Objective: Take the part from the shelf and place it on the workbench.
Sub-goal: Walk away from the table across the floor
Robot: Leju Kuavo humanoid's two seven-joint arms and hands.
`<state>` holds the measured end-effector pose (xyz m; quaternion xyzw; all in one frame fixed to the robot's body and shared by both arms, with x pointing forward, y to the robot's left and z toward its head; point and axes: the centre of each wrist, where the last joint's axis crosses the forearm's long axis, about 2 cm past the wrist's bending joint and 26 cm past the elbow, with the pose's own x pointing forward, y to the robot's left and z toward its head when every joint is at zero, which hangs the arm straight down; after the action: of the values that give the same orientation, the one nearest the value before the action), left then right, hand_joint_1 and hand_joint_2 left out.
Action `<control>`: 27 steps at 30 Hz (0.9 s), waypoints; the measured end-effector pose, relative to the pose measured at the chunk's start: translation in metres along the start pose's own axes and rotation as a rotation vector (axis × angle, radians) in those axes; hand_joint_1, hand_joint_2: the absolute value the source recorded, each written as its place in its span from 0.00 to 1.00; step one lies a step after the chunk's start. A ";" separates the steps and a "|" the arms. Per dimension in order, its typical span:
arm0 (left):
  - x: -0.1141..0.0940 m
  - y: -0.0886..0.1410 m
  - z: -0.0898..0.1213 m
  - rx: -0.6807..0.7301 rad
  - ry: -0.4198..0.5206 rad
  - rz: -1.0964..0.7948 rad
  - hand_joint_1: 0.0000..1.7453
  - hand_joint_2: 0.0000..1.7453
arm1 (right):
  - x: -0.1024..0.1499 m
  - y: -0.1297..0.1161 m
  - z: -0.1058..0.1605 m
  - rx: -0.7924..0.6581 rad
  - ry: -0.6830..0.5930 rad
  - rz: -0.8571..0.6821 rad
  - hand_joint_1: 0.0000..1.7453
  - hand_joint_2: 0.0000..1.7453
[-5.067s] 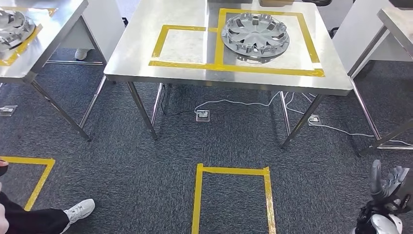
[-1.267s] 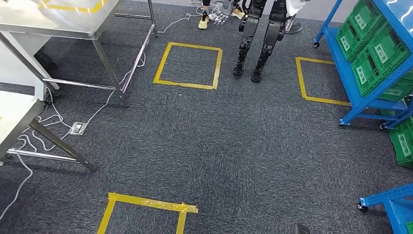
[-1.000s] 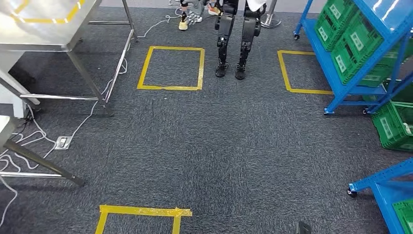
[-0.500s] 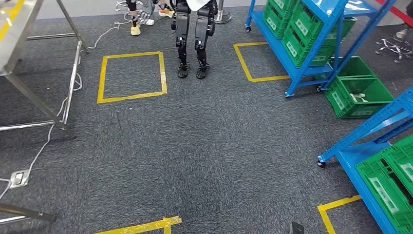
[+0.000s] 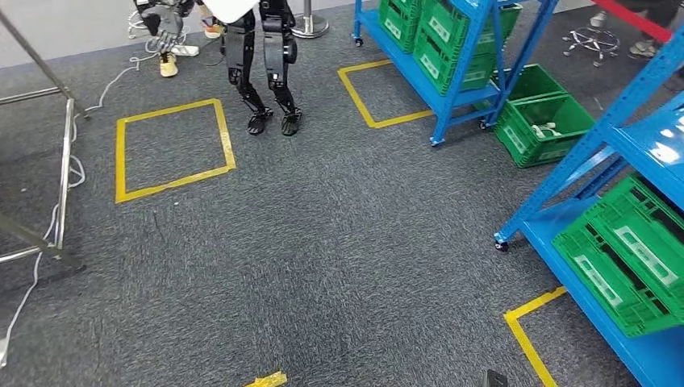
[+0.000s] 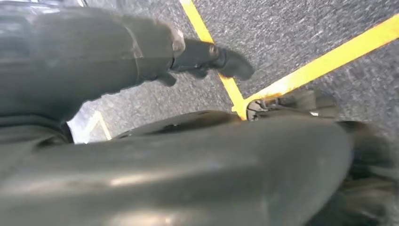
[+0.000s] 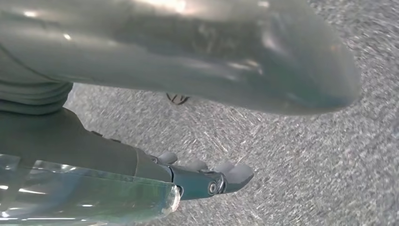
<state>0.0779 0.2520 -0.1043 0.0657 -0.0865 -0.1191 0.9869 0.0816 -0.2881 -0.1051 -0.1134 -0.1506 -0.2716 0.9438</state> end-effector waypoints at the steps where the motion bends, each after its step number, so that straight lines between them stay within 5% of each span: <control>1: -0.001 0.000 0.000 0.001 -0.005 0.000 0.00 0.00 | 0.000 0.000 0.000 0.002 0.000 0.000 0.00 0.00; 27: 0.004 -0.003 0.001 0.012 -0.007 -0.013 0.00 0.00 | 0.000 -0.008 -0.002 0.012 -0.016 0.003 0.00 0.00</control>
<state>0.0805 0.2477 -0.1034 0.0718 -0.0900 -0.1253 0.9854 0.0779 -0.2949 -0.1059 -0.1099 -0.1595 -0.2684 0.9436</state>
